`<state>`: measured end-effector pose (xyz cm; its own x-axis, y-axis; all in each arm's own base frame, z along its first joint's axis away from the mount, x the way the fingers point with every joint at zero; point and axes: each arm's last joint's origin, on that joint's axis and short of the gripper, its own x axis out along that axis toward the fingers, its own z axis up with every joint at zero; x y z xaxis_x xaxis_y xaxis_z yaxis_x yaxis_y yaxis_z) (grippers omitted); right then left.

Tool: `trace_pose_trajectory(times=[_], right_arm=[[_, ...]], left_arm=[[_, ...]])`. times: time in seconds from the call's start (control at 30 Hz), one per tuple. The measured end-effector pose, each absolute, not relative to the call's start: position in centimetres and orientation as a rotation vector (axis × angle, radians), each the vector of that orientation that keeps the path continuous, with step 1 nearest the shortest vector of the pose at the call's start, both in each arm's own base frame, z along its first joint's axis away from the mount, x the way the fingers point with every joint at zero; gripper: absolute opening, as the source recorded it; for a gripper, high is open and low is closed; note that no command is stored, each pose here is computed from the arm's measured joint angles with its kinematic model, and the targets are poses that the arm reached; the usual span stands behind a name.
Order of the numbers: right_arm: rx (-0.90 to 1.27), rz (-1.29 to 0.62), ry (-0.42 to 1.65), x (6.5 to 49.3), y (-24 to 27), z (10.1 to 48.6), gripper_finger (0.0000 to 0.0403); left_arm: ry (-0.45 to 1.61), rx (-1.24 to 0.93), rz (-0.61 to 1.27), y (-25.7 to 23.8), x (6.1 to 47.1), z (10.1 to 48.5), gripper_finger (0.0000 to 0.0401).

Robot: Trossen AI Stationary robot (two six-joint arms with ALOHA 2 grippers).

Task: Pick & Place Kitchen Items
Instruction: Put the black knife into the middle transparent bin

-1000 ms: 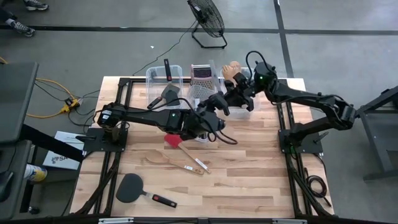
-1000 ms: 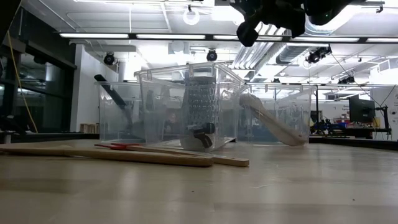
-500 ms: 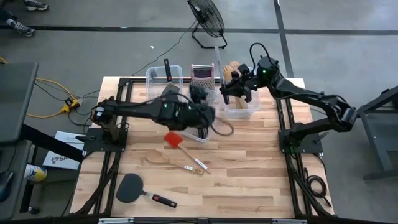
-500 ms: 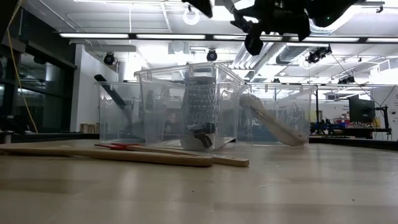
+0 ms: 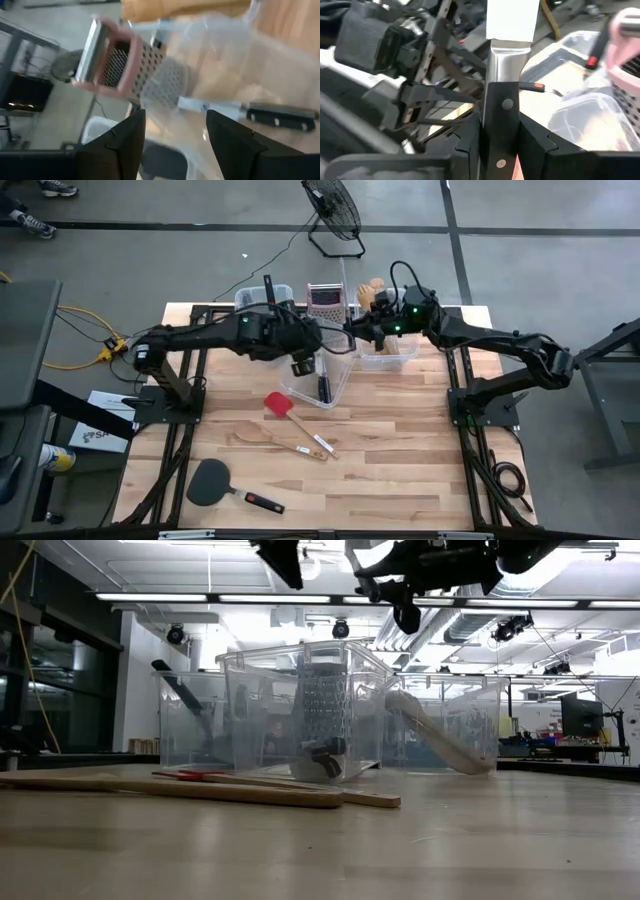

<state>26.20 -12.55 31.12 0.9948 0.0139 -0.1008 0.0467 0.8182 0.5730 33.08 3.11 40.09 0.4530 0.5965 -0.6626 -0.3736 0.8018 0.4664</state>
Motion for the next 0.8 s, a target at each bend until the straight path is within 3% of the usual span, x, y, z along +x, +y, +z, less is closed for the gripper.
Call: trace_pose_trajectory(times=[0.5,0.8], right_arm=[[0.737,-0.327,0.100,28.0,-8.6,30.2,0.0089],[0.837,-0.394,0.128,30.3,-6.3,28.0,0.0089]], left_arm=[[0.596,0.095,0.549,3.6,26.1,35.0,0.0138],[0.624,-0.009,0.470,3.0,23.1,31.4,0.0133]])
